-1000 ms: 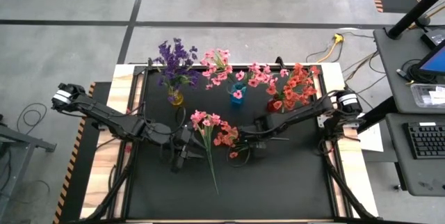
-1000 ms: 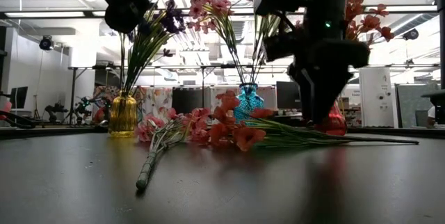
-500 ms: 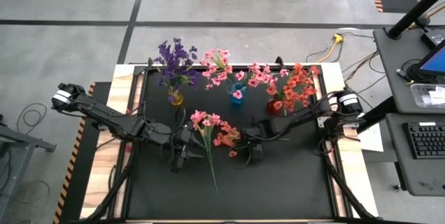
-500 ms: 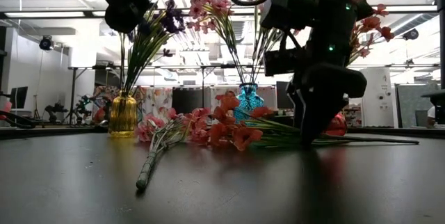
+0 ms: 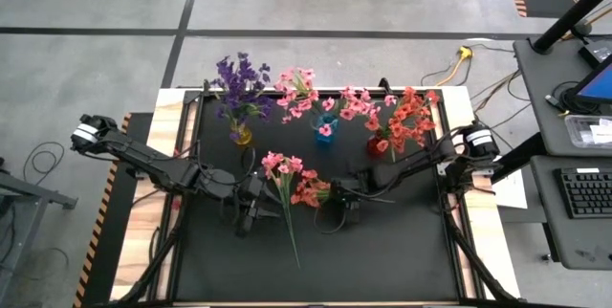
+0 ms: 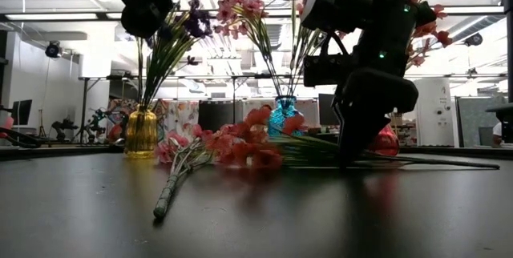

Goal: Sort flowers into vase by color
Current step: Put the orange flower into the red vase

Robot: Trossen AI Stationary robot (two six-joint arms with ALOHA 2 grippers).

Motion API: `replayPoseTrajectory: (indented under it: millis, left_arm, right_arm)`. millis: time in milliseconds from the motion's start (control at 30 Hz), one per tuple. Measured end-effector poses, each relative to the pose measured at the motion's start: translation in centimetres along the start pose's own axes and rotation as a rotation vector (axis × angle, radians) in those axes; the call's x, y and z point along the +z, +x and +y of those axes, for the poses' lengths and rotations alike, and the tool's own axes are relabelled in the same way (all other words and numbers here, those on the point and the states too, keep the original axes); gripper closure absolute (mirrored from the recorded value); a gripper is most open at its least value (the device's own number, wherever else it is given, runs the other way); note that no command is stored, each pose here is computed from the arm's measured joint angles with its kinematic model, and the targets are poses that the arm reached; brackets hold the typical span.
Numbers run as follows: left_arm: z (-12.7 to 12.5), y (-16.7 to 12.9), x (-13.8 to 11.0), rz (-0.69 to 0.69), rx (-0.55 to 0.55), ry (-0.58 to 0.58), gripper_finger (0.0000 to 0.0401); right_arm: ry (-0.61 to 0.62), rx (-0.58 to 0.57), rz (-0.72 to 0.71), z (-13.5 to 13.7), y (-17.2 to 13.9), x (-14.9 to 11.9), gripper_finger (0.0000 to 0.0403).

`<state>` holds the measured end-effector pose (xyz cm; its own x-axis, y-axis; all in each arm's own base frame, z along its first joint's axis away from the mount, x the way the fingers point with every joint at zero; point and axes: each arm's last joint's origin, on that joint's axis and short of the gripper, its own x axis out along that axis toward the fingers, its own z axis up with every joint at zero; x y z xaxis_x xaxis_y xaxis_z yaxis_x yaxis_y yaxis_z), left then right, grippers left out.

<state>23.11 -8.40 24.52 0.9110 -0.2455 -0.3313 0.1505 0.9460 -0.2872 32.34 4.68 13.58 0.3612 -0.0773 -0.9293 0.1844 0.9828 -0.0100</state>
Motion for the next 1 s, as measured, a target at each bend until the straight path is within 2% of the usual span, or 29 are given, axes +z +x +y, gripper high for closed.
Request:
replayPoseTrajectory:
  millis: [167, 333, 500, 633, 800, 867, 1000]
  left_arm:
    - [0.0, 0.0, 0.0, 0.001, 0.000, 0.000, 0.0243]
    - [0.0, 0.0, 0.0, 0.000, 0.000, 0.000, 0.0243]
    - [0.0, 0.0, 0.0, 0.000, -0.001, 0.000, 0.0243]
    - [0.0, 0.0, 0.1, -0.008, -0.003, 0.007, 0.0243]
    - [-0.2, 0.9, 0.3, -0.069, -0.023, 0.050, 0.0243]
    - [-0.3, 1.8, 0.5, -0.127, -0.039, 0.079, 0.0243]
    - [-0.5, 3.6, 0.2, -0.211, -0.075, 0.154, 0.0243]
  right_arm:
    - [-0.015, -0.062, -0.037, 1.2, -0.4, -0.3, 0.0386]
    - [-0.084, -0.132, -0.119, 3.6, -1.7, -1.1, 0.0381]
    - [-0.079, -0.186, -0.230, 5.5, -3.7, -1.7, 0.0383]
    - [-0.060, -0.257, -0.356, 6.2, -6.0, -1.8, 0.0383]
    - [0.041, -0.348, -0.591, 6.7, -9.3, -1.6, 0.0384]
    - [0.049, -0.346, -0.681, 7.1, -10.4, -1.7, 0.0384]
    - [0.032, -0.248, -0.860, 8.2, -12.2, -2.0, 0.0384]
